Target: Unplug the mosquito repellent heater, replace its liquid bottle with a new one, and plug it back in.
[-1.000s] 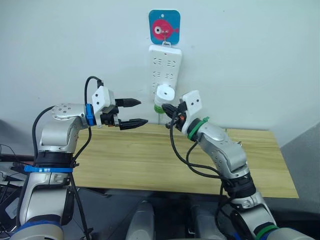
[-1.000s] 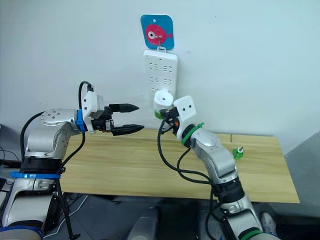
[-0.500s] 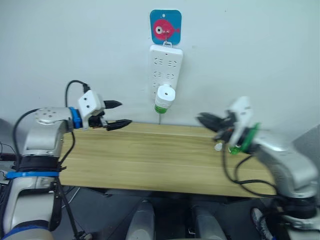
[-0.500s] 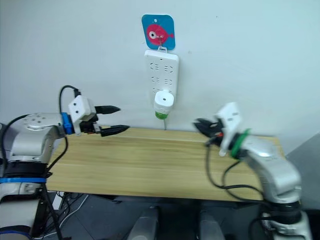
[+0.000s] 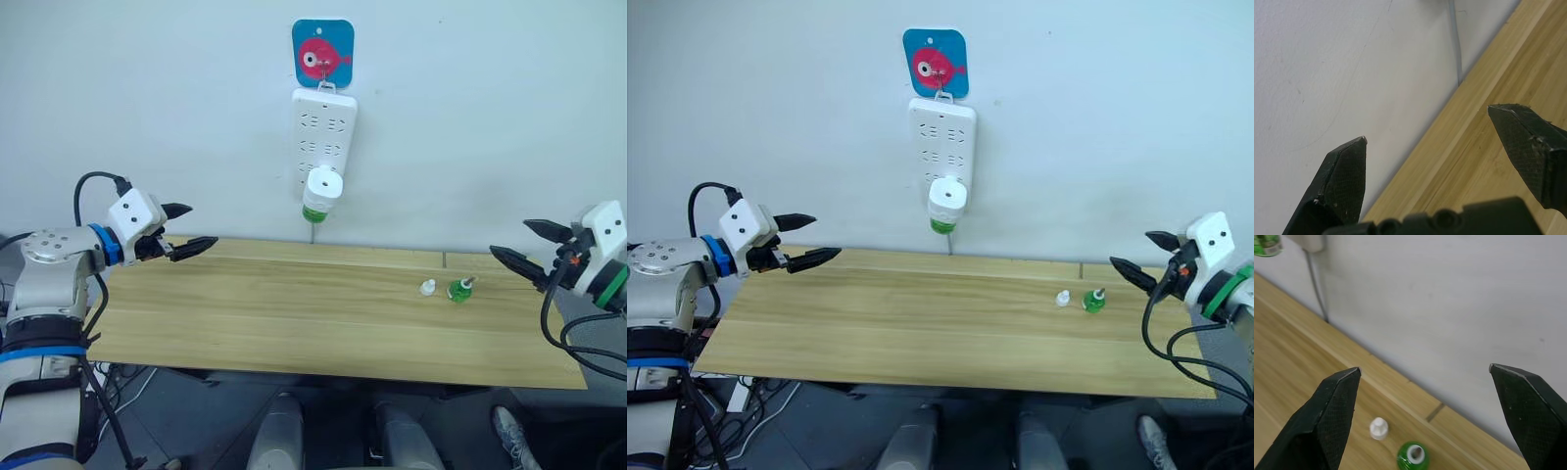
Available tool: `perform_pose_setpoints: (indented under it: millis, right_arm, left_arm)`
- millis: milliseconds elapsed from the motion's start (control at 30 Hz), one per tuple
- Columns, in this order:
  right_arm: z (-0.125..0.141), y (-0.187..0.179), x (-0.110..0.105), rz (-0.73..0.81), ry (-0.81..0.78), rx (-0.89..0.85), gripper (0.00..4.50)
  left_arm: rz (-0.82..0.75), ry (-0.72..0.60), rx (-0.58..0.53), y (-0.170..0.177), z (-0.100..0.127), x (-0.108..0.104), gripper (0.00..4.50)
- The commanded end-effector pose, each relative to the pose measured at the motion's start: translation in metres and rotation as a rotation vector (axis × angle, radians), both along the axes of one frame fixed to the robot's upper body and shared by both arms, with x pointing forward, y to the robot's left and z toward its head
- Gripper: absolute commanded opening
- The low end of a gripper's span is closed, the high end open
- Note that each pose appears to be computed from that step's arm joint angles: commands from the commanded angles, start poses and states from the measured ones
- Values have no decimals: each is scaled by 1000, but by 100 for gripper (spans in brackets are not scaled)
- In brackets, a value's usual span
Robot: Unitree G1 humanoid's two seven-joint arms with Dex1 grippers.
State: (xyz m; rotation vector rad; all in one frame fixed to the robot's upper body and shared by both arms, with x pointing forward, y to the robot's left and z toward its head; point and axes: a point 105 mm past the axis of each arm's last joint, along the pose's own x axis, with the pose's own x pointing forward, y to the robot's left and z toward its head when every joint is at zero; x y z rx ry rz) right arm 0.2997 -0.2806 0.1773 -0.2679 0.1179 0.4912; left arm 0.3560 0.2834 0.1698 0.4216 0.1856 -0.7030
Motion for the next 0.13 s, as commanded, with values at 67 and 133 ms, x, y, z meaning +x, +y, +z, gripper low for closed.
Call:
perform_pose_setpoints:
  millis: [67,133]
  right_arm:
    - [16,-26,1,-112,-84,-49,448]
    - [16,-26,2,-112,-89,-65,448]
  left_arm:
    - [5,-52,-8,3,13,-1,450]
    - [5,-49,-6,2,11,-1,450]
